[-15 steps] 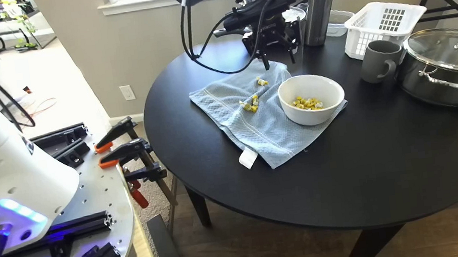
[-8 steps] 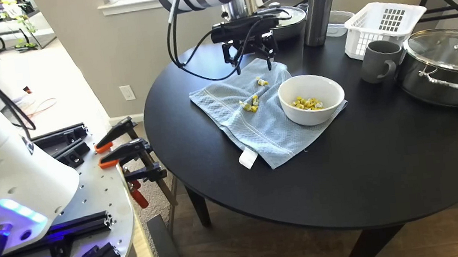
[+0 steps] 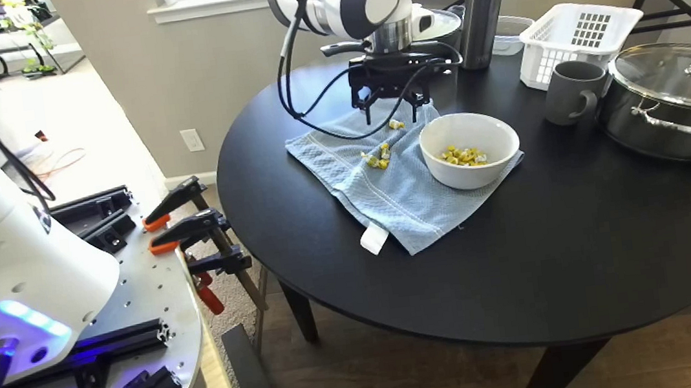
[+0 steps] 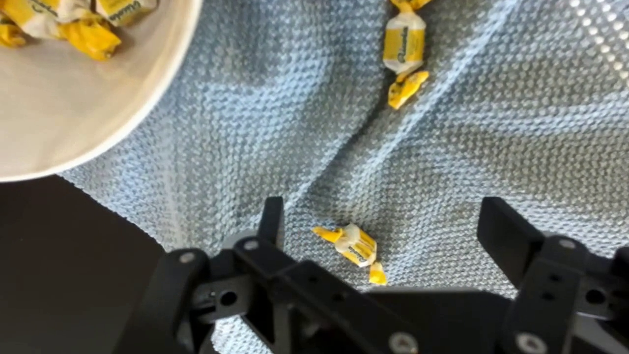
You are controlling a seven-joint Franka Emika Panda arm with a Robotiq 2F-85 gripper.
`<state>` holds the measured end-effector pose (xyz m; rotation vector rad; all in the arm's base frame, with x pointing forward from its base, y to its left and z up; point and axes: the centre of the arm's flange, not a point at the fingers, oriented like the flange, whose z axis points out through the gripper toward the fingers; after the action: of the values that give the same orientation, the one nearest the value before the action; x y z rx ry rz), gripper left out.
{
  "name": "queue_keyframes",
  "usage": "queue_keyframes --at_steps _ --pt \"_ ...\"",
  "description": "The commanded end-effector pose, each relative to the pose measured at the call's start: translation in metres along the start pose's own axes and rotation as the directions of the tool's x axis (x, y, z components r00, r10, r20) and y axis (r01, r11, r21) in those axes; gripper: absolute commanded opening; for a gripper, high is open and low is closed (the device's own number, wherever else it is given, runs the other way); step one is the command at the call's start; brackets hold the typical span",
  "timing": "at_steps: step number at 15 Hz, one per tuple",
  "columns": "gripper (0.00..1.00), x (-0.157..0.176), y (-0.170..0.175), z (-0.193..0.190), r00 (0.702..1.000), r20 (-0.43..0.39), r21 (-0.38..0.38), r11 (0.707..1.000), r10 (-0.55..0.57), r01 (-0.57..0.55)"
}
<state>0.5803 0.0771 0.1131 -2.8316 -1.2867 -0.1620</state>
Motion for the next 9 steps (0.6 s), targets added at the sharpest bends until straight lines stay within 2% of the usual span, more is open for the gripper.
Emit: queue_keyframes --at_steps 1,9 --pt "1.00 0.014 0.022 0.011 1.000 0.005 0.035 0.999 -0.031 0.031" --pt "1.00 0.037 0.033 0.031 0.998 0.025 0.080 0.995 -0.058 0.056"
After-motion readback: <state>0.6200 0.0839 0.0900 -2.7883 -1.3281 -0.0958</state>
